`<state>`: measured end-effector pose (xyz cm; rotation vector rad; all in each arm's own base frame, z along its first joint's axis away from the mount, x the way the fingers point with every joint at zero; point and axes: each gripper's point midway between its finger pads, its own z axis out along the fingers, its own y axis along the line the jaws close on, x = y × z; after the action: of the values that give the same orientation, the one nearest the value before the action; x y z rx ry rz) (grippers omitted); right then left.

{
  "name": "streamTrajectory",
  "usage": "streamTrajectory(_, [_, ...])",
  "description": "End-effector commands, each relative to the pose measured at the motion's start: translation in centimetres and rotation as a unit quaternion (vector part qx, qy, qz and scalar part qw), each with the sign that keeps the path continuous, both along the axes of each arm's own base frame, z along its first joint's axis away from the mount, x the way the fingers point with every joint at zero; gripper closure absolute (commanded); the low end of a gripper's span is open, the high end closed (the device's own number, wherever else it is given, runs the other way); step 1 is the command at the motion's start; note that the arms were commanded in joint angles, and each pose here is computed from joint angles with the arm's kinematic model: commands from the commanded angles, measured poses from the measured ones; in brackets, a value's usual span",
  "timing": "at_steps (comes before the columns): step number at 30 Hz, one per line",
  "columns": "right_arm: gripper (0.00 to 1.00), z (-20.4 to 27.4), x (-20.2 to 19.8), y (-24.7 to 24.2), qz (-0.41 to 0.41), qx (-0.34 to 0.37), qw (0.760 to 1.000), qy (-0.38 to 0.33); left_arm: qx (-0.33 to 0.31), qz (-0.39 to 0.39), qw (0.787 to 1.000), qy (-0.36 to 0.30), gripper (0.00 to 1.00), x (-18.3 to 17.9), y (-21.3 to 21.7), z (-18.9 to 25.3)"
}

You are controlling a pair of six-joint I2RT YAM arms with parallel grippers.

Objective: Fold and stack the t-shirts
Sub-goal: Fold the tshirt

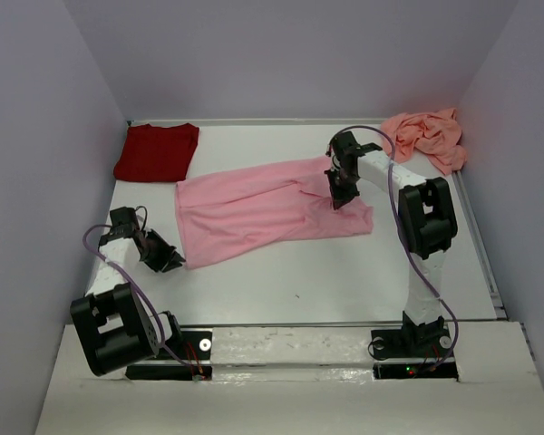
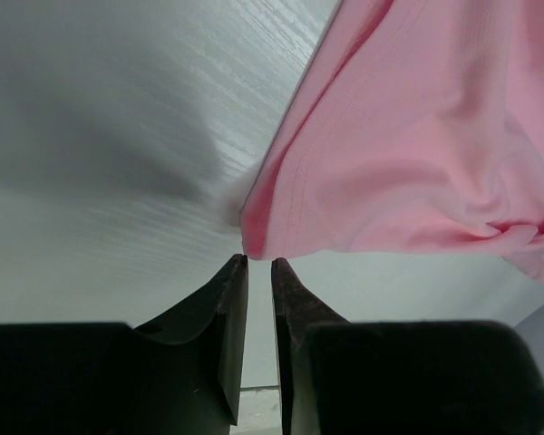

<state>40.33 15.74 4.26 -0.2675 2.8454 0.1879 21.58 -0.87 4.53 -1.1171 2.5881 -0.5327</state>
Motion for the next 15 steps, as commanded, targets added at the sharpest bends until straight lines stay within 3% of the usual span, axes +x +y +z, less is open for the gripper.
streamTrajectory(1, [1.00,1.4,1.7,0.2,0.004,0.014,0.999,-0.030,-0.011,0.007,1.000,-0.005,0.74,0.4,-0.1,-0.2])
streamTrajectory(15, [1.00,1.4,1.6,-0.3,-0.001,0.015,0.999,-0.031,-0.032,0.012,0.999,0.002,0.73,0.1,-0.9,-1.9])
